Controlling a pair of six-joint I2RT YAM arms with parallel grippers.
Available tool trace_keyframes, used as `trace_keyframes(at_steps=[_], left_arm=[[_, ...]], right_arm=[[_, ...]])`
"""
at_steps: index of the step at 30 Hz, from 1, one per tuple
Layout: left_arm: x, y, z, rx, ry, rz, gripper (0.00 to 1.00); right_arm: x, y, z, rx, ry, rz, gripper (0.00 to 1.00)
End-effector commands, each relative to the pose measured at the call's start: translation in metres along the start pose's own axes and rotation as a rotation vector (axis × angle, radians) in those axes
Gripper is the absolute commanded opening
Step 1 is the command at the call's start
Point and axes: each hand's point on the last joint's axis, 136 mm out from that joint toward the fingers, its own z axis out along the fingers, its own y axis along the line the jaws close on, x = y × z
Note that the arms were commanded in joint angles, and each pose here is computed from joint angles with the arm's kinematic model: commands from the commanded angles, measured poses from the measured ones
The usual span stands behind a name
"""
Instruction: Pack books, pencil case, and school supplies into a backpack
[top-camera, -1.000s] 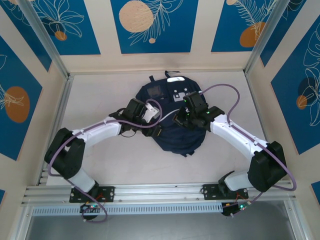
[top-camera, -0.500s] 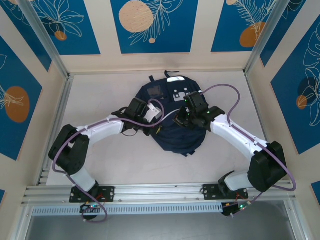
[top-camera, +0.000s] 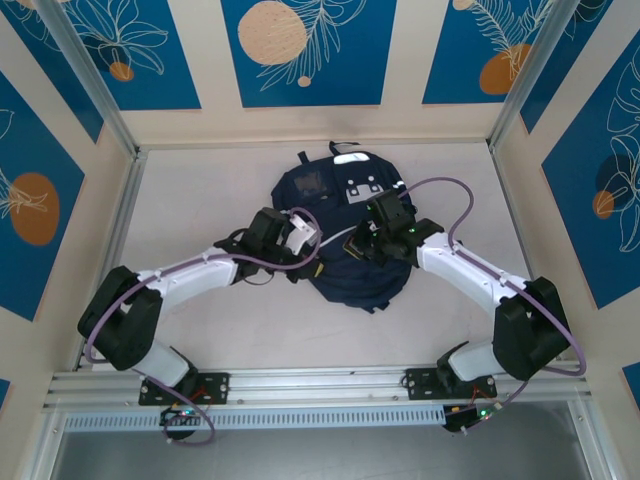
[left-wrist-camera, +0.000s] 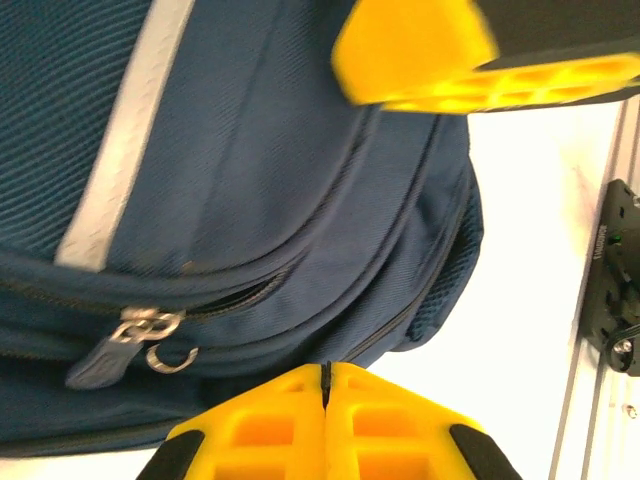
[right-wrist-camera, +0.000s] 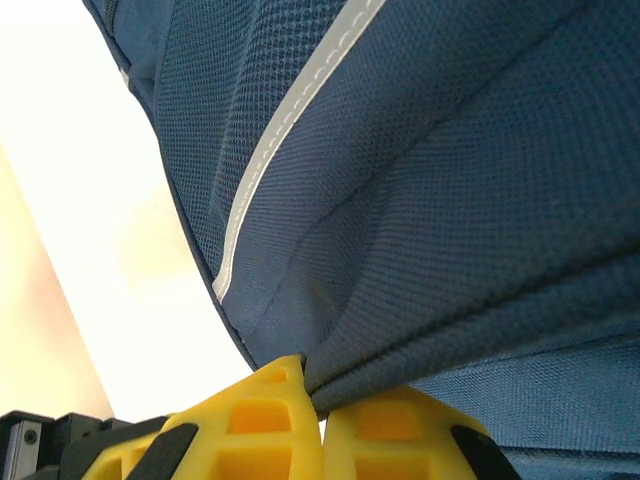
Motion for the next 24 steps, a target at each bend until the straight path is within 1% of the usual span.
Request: trace_keyframes(at_steps=[1, 3, 4, 5, 6, 8, 10, 12, 15, 20, 24], left_arm=[[-0.005, -0.003, -0.003, -0.012, -0.039, -0.003, 0.00], [-0.006, 0.009, -0.006, -0.083, -0.039, -0.018, 0.00], [-0.007, 0.014, -0.008, -0.104, -0.036, -0.024, 0.06], [-0.007, 0.018, -0.010, -0.127, -0.031, -0.024, 0.17], [-0.007, 0.023, -0.011, -0.150, -0.025, -0.021, 0.25], [-0.007, 0.032, -0.013, -0.180, -0.015, -0.017, 0.38], [-0.007, 0.038, -0.013, -0.174, -0.006, -0.013, 0.46], [-0.007, 0.041, -0.010, -0.163, 0.008, 0.002, 0.50], [-0.010, 0.040, -0.004, -0.136, 0.047, 0.041, 0.54], [-0.019, 0.040, 0.005, -0.110, 0.073, 0.096, 0.55], [-0.022, 0.041, 0.013, -0.084, 0.103, 0.119, 0.51]], right_arm=[[0.002, 0.005, 0.005, -0.029, 0.008, 0.004, 0.00], [0.001, 0.002, 0.003, -0.016, -0.001, 0.006, 0.00], [0.000, 0.000, 0.001, -0.010, -0.007, 0.005, 0.00], [-0.001, 0.000, -0.002, -0.009, -0.012, 0.006, 0.00], [-0.002, -0.001, -0.004, -0.008, -0.018, 0.007, 0.00], [-0.004, -0.001, -0.010, -0.013, -0.031, 0.003, 0.00], [-0.008, 0.001, -0.017, -0.023, -0.045, 0.002, 0.00], [-0.011, 0.003, -0.022, -0.032, -0.050, 0.001, 0.00], [-0.015, 0.006, -0.026, -0.043, -0.049, -0.002, 0.00], [-0.019, 0.009, -0.029, -0.060, -0.042, 0.001, 0.00], [-0.024, 0.009, -0.032, -0.069, -0.049, 0.007, 0.00]])
